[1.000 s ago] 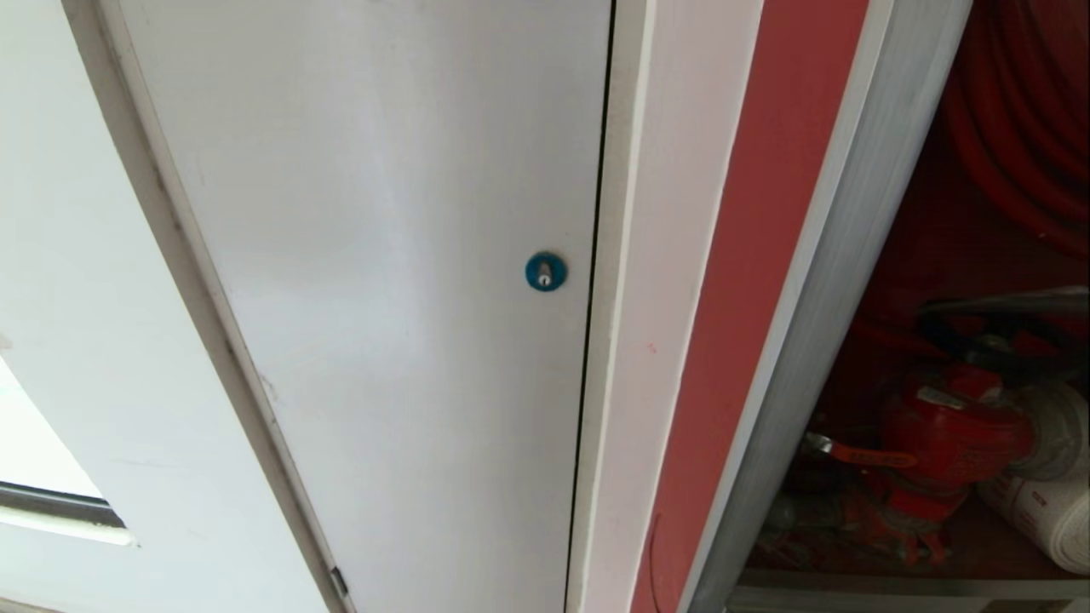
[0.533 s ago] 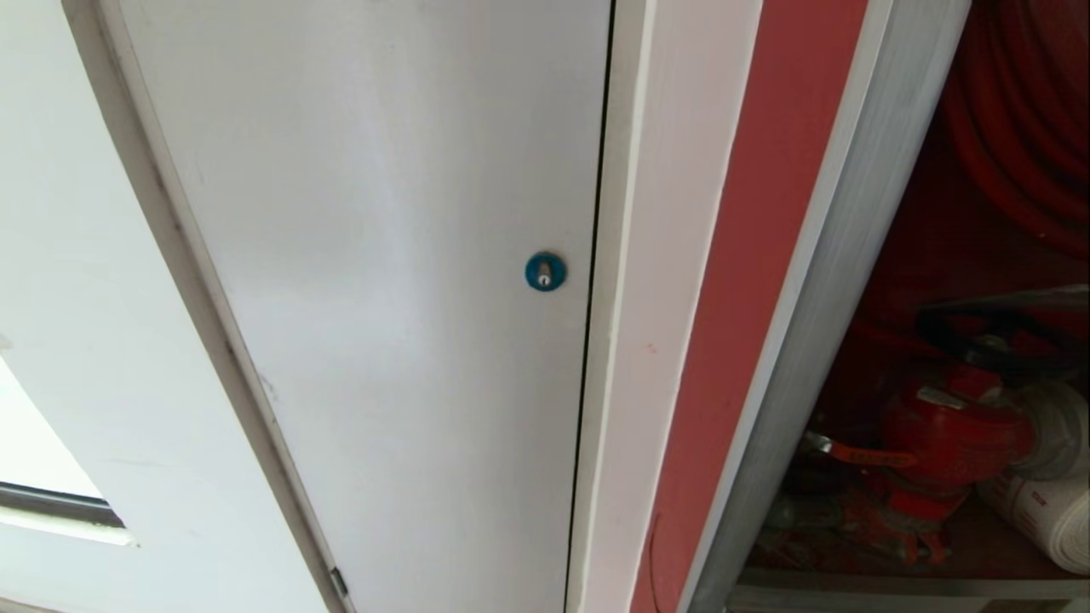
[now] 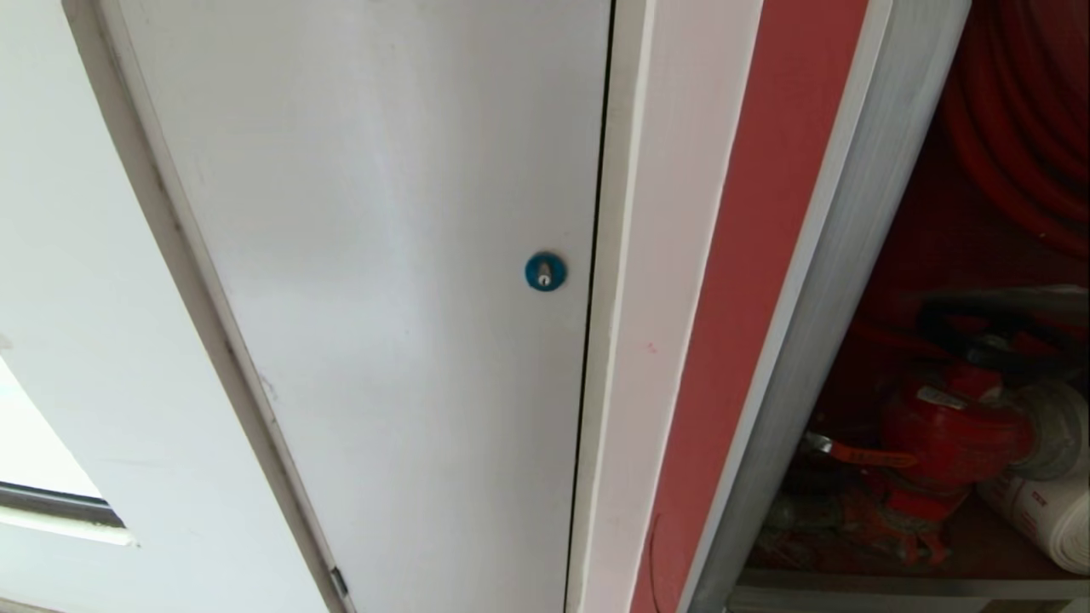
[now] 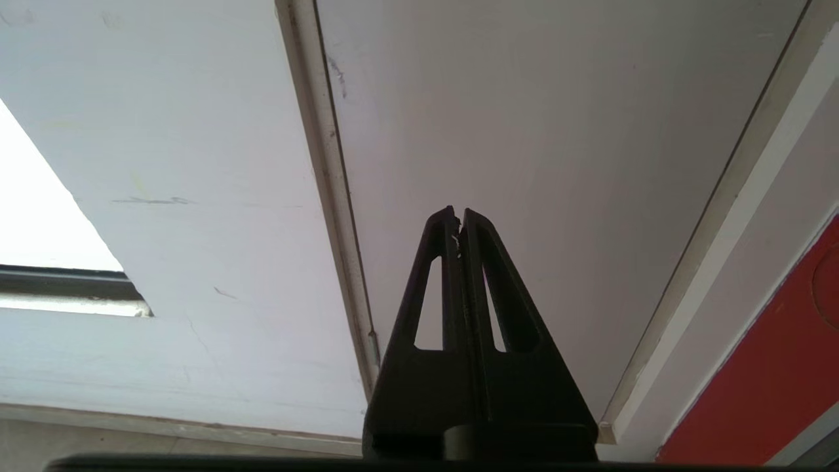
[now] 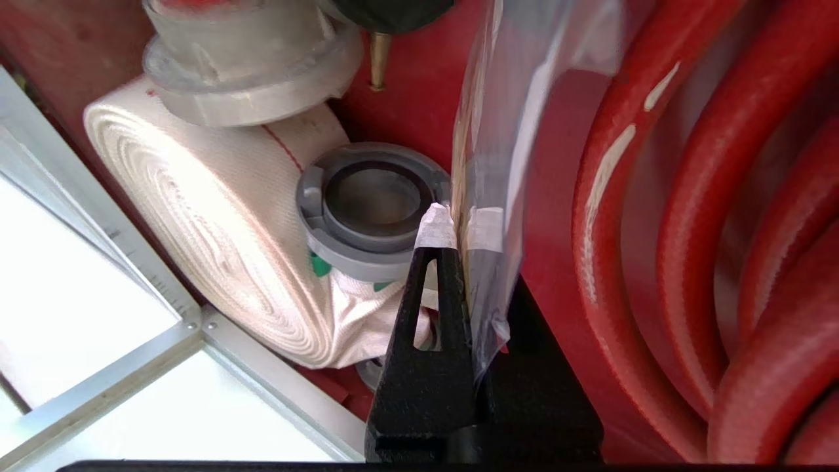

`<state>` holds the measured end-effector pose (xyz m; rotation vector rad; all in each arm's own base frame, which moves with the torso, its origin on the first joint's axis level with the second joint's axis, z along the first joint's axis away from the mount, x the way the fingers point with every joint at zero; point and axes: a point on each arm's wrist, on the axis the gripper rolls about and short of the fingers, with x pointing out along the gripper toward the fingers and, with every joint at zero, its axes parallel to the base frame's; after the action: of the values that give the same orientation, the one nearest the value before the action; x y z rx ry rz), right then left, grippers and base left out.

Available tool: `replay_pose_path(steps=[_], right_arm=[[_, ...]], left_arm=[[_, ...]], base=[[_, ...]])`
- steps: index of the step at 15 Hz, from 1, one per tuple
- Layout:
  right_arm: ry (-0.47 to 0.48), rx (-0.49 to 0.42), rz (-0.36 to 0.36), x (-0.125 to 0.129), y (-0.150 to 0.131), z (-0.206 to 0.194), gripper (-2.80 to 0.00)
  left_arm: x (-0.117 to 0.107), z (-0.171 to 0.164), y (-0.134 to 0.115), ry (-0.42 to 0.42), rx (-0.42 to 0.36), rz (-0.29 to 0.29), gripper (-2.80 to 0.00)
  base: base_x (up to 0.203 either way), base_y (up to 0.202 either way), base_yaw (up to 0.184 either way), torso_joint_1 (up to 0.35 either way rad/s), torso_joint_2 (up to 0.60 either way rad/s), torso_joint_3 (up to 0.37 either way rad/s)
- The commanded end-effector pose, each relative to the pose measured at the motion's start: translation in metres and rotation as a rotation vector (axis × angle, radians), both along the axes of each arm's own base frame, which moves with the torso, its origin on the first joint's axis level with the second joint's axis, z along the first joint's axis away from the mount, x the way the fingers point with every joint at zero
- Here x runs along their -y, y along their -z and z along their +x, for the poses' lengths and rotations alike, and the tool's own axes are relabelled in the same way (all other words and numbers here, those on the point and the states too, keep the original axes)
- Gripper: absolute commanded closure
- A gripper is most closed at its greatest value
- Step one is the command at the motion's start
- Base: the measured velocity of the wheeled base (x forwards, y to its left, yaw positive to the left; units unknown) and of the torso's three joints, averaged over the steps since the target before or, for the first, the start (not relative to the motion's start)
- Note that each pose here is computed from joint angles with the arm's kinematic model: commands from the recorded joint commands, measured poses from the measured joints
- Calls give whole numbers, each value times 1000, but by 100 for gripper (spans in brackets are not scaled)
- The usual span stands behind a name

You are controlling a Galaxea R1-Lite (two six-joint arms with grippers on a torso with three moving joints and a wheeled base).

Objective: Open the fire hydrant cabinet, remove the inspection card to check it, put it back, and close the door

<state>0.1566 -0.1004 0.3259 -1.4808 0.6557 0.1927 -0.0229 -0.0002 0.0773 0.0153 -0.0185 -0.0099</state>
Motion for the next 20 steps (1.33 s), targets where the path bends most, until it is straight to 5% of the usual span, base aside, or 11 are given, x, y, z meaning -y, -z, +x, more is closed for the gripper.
replay_pose_path(steps=[1, 12, 20], right_arm=[[-22, 4, -10, -5, -1, -2, 0], [72, 0, -150, -13, -7, -1, 0], [37, -35, -133, -17, 3, 5, 0]], left_arm=[[0, 0, 2, 1, -5, 0, 0], [0, 0, 2, -1, -5, 0, 0], [0, 0, 2, 0, -5, 0, 0]], base=[[0, 0, 0, 0, 0, 0], [0, 0, 0, 0, 0, 0], [0, 0, 0, 0, 0, 0]])
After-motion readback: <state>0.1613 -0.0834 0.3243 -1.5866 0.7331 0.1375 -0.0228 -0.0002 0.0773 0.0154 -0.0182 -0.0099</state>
